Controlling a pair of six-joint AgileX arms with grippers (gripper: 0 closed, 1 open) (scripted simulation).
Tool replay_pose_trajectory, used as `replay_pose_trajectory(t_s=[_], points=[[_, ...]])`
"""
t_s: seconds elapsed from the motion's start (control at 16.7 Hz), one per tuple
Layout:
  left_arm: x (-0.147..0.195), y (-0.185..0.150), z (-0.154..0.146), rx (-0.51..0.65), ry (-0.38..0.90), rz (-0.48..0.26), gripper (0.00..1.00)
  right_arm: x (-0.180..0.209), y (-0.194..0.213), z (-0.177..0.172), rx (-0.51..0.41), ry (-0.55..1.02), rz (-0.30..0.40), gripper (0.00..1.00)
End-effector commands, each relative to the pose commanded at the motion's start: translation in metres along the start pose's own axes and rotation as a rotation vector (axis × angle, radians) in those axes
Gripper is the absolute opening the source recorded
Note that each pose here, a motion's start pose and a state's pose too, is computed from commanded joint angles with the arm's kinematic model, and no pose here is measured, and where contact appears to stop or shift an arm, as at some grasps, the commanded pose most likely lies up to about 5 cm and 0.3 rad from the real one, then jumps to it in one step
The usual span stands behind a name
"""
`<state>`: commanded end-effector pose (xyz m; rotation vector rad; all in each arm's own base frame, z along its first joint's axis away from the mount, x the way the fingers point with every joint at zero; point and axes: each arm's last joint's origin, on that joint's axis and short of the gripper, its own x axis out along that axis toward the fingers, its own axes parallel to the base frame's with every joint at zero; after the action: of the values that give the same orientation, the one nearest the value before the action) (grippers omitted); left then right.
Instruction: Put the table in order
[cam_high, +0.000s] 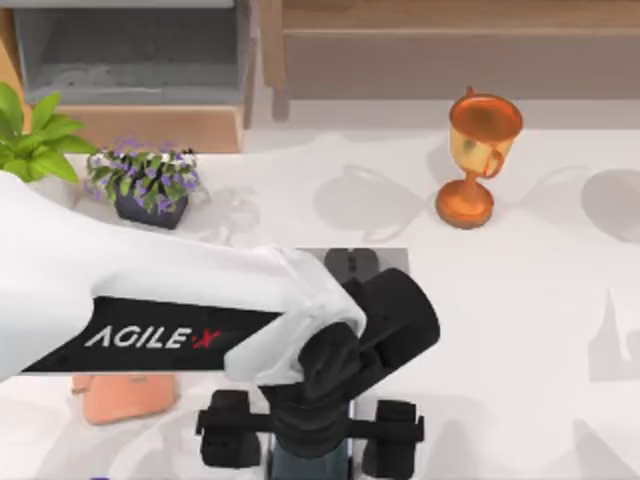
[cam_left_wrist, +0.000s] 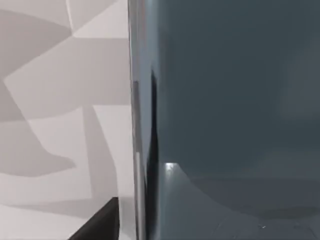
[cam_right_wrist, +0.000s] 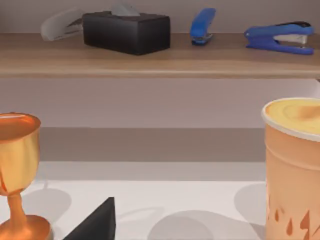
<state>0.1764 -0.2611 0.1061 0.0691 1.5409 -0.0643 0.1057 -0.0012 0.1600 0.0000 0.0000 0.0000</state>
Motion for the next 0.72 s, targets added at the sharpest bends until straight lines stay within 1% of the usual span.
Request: replay_pose_trajectory(t_s=[0.6, 0.66, 0.72], points=[[0.0, 0.0, 0.0, 0.0, 0.0, 0.0, 0.02, 0.0, 0.0, 0.0, 0.0, 0.0, 0.0, 1.0], [0.0, 0.0, 0.0, 0.0, 0.0, 0.0, 0.0, 0.0, 0.0, 0.0, 0.0, 0.0, 0.0, 1.0], [0.0, 0.0, 0.0, 0.0, 0.0, 0.0, 0.0, 0.0, 0.0, 0.0, 0.0, 0.0, 0.0, 1.0]])
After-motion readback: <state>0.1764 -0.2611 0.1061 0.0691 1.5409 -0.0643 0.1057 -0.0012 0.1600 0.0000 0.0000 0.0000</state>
